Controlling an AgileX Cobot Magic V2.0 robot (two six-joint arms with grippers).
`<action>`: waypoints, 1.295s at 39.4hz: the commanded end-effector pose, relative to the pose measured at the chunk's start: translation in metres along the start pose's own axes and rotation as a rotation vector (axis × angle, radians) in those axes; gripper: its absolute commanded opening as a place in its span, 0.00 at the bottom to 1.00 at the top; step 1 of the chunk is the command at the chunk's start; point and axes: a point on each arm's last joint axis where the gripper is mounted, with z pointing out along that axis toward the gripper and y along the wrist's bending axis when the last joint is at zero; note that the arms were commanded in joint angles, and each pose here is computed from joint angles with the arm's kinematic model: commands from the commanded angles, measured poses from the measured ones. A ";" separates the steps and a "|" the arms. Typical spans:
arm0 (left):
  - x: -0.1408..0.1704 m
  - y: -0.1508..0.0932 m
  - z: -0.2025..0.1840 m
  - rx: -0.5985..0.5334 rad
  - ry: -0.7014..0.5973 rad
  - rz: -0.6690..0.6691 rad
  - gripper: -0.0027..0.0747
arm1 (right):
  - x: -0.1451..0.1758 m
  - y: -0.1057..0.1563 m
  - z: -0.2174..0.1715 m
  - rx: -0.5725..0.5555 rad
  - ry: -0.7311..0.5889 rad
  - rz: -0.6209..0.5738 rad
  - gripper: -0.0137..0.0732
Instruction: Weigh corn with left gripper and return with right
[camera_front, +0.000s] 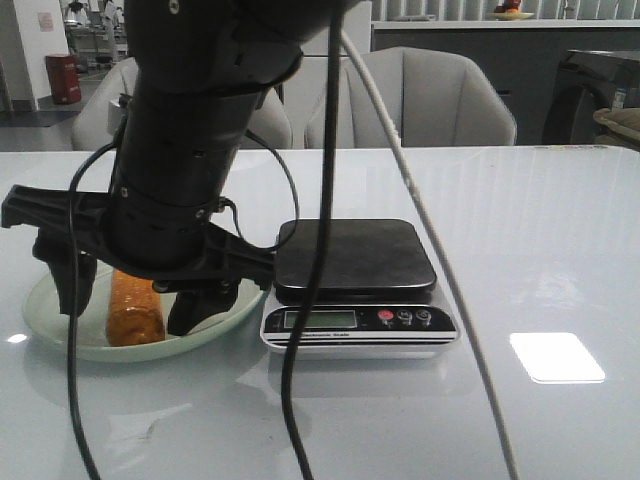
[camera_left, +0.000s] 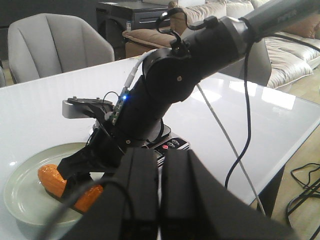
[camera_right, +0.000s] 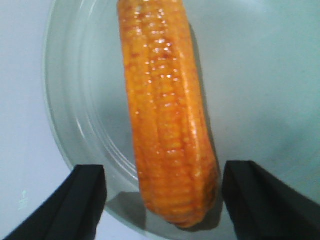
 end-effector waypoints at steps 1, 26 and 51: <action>-0.013 -0.001 -0.008 0.006 -0.120 -0.009 0.18 | -0.028 0.017 -0.051 -0.091 -0.098 0.014 0.84; -0.013 -0.001 -0.008 0.006 -0.120 -0.009 0.18 | -0.069 -0.029 -0.187 0.062 -0.096 -0.322 0.84; -0.013 -0.001 -0.008 0.006 -0.120 -0.009 0.18 | -0.033 -0.081 -0.276 0.044 -0.289 -0.479 0.84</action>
